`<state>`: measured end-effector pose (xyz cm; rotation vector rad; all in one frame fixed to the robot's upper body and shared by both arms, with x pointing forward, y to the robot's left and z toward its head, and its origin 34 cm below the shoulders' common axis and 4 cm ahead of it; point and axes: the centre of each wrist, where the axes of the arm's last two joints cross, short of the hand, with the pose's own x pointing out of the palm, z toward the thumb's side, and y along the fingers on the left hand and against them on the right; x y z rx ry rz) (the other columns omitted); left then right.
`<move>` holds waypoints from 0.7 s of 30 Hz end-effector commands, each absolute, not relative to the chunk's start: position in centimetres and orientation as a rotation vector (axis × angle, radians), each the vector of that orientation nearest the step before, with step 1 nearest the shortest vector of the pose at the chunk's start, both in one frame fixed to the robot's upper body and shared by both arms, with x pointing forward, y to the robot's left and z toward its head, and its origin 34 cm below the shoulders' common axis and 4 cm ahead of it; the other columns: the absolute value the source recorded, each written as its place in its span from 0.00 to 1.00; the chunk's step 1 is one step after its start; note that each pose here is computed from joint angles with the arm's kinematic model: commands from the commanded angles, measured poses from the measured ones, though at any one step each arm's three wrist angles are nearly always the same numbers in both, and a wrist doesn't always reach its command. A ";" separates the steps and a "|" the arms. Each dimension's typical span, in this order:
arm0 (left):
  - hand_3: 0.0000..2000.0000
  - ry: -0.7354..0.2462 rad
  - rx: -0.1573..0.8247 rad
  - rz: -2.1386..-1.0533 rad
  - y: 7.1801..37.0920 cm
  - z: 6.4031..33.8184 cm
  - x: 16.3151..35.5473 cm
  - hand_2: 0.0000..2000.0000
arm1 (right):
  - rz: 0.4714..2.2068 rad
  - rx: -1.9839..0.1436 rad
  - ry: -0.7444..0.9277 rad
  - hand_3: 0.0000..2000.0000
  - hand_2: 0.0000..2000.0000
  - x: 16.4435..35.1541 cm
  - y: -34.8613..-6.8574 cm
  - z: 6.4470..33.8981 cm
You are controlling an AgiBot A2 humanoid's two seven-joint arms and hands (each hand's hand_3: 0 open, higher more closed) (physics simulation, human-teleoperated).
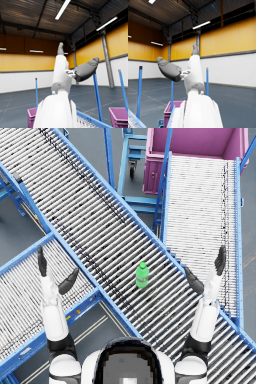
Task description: Pick up the oil and place it on the left assembly line, put the cola on the right, and keep Sprite still
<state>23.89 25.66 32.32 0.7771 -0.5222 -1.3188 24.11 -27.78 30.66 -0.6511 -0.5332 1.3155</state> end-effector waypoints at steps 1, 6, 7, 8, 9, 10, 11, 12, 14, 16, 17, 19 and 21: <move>0.00 -0.534 0.798 -1.320 25.5 32.9 24.0 0.00 | 1.304 -0.672 -0.544 0.00 0.00 24.1 -28.0 31.3; 0.00 -0.526 0.783 -1.324 25.5 32.5 23.9 0.00 | 1.297 -0.675 -0.548 0.00 0.00 24.0 -28.1 31.4; 0.00 -0.527 0.783 -1.324 25.5 32.5 23.9 0.00 | 1.292 -0.679 -0.551 0.00 0.00 23.9 -28.2 31.5; 0.00 -0.527 0.783 -1.324 25.5 32.5 23.9 0.00 | 1.290 -0.716 -0.565 0.00 0.00 23.9 -28.2 32.5; 0.00 -0.527 0.783 -1.324 25.5 32.5 23.9 0.00 | 1.300 -0.673 -0.546 0.00 0.00 24.0 -28.1 31.3; 0.00 -0.527 0.783 -1.324 25.5 32.5 23.9 0.00 | 1.298 -0.682 -0.550 0.00 0.00 24.0 -28.1 31.6; 0.00 -0.526 0.774 -1.332 25.4 32.3 23.9 0.00 | 1.308 -0.672 -0.547 0.00 0.00 24.0 -28.0 31.4; 0.00 -0.524 0.760 -1.344 25.3 32.1 24.0 0.00 | 1.324 -0.659 -0.544 0.00 0.00 24.1 -27.8 31.1; 0.00 -0.522 0.725 -1.377 24.9 31.6 24.2 0.00 | 1.368 -0.630 -0.536 0.00 0.00 24.3 -27.3 30.6; 0.00 -0.519 0.682 -1.416 24.5 31.0 24.4 0.00 | 1.420 -0.597 -0.528 0.00 0.00 24.6 -26.7 30.0; 0.00 -0.517 0.658 -1.437 24.3 30.7 24.6 0.00 | 1.447 -0.580 -0.524 0.00 0.00 24.7 -26.4 29.8; 0.00 -0.512 0.609 -1.478 23.9 30.0 24.8 0.00 | 1.504 -0.543 -0.514 0.00 0.00 24.9 -25.8 29.2; 0.00 -0.506 0.556 -1.519 23.4 29.3 25.0 0.00 | 1.561 -0.504 -0.503 0.00 0.00 25.1 -25.1 28.6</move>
